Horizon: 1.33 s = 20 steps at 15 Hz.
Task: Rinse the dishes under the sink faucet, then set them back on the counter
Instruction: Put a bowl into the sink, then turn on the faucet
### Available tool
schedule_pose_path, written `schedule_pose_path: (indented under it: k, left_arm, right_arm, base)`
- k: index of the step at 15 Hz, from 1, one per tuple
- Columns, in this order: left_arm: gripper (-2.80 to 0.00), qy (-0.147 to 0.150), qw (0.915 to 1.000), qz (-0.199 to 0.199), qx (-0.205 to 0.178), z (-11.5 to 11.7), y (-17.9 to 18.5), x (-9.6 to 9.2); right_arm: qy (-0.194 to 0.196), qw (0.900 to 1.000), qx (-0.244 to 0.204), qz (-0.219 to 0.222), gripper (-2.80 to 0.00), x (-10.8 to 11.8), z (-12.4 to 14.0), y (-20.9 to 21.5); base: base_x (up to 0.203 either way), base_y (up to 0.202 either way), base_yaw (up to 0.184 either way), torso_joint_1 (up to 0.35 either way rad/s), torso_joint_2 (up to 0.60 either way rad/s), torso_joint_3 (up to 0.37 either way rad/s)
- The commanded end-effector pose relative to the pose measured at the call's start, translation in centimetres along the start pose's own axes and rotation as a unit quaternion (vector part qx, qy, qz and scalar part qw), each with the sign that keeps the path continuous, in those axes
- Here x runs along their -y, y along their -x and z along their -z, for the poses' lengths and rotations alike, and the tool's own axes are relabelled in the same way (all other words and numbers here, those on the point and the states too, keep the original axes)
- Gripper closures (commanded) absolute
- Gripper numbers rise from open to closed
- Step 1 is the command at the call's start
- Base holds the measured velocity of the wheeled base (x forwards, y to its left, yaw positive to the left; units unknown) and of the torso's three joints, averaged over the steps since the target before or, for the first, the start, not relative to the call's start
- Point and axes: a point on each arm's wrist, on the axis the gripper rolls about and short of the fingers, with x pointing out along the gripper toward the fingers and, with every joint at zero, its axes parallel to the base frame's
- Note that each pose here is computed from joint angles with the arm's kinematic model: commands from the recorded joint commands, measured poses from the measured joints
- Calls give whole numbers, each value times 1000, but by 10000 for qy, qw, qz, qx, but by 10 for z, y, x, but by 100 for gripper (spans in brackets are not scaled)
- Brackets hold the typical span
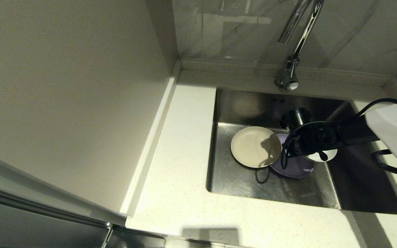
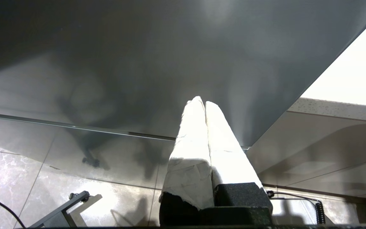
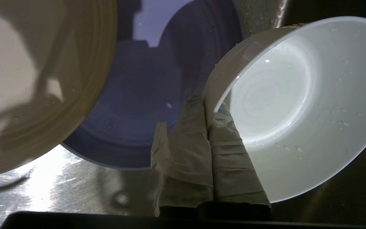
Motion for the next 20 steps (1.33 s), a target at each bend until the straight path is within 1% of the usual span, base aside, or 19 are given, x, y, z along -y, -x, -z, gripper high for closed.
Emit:
schedule_pose_path:
  k: [1, 2, 7, 10, 13, 15, 17, 18, 19, 20]
  left_arm:
    - [0, -2, 10000, -4, 19, 0, 0, 0]
    - [0, 2, 10000, -4, 19, 0, 0, 0]
    - [0, 2, 10000, -3, 19, 0, 0, 0]
    - [0, -6, 10000, -4, 19, 0, 0, 0]
    - [0, 2, 10000, 3, 19, 0, 0, 0]
    - [0, 2, 10000, -4, 19, 0, 0, 0]
    - [0, -3, 10000, -4, 19, 0, 0, 0]
    - [0, 2, 10000, -4, 19, 0, 0, 0]
    - [0, 2, 10000, -4, 19, 0, 0, 0]
    - [0, 2, 10000, -4, 19, 0, 0, 0]
  right_arm:
    - [56, 9999, -106, 25, 0, -2, 5, -7]
    - [44, 9999, -88, 26, -280, -2, 4, -7]
    - [21, 10000, -65, 28, -280, -1, 3, -5]
    - [-98, 9999, 70, 47, -280, 9, -4, 7]
    - [-398, 9985, 356, 107, -280, 43, -16, 40]
    - [-621, 9961, 633, -19, -280, 72, -21, 73]
    - [-912, 9920, 872, -91, -280, 111, -23, 97]
    - [-1063, 9900, 928, -90, -280, 131, -22, 100]
    - [-1203, 9873, 1035, -102, -280, 149, -23, 105]
    - [-1320, 9838, 1206, -122, -280, 161, -29, 110]
  base:
    - [0, 0, 0, 0, 0, 0]
    - [0, 0, 0, 0, 0, 0]
    - [0, 0, 0, 0, 0, 0]
    - [0, 0, 0, 0, 0, 0]
    - [0, 0, 0, 0, 0, 0]
    - [0, 0, 0, 0, 0, 0]
    - [0, 0, 0, 0, 0, 0]
    - [0, 0, 0, 0, 0, 0]
    - [0, 0, 0, 0, 0, 0]
    - [0, 0, 0, 0, 0, 0]
